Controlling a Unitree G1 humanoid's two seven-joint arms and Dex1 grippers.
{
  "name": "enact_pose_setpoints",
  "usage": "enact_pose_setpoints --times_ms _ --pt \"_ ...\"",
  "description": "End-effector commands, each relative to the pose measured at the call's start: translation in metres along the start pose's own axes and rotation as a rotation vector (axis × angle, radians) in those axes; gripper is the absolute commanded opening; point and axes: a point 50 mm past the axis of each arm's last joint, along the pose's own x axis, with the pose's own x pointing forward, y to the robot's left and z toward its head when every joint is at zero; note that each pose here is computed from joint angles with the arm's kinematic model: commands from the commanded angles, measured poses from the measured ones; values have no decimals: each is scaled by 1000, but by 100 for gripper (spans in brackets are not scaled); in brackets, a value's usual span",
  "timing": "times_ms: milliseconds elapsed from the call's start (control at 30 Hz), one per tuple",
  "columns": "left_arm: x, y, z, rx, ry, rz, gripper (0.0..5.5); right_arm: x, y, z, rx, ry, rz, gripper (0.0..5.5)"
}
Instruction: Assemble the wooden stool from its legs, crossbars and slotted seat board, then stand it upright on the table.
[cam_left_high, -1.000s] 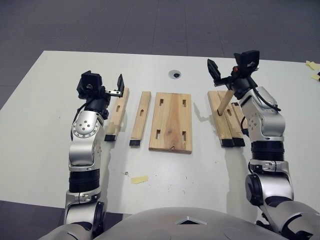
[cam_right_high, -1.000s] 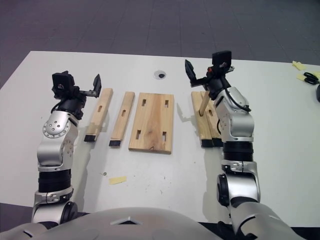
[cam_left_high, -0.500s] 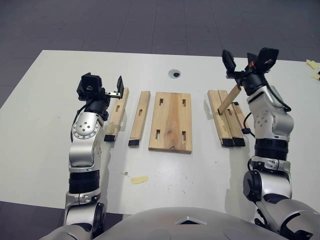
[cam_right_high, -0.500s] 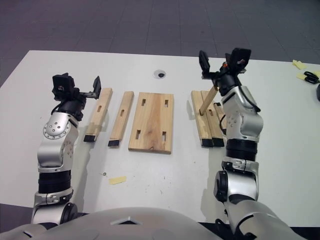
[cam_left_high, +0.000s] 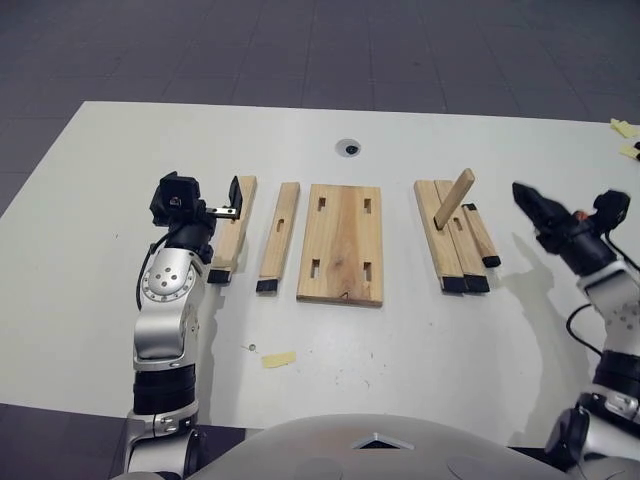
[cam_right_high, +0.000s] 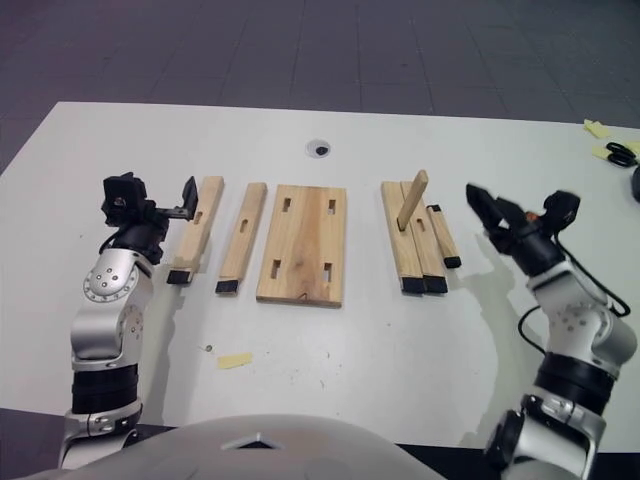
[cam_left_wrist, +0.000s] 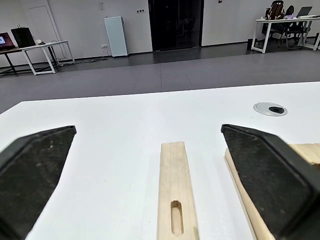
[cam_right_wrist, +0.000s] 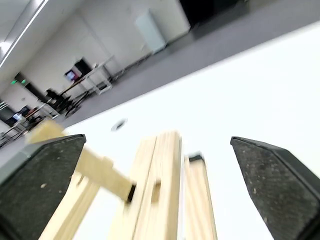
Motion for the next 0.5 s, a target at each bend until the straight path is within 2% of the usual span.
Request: enact_pose_setpoints --times_ms 33,233,367,500 --pt "-3 2 -5 13 29 8 540 -15 22 -11 21 168 182 539" --pt "-1 0 -5 17 32 2 540 7 51 -26 34 181 282 539" --pt "-1 -2 -6 31 36 2 540 17 46 -56 -58 340 88 539" --pt "-4 -1 -9 38 44 13 540 24 48 -59 -98 321 4 539"
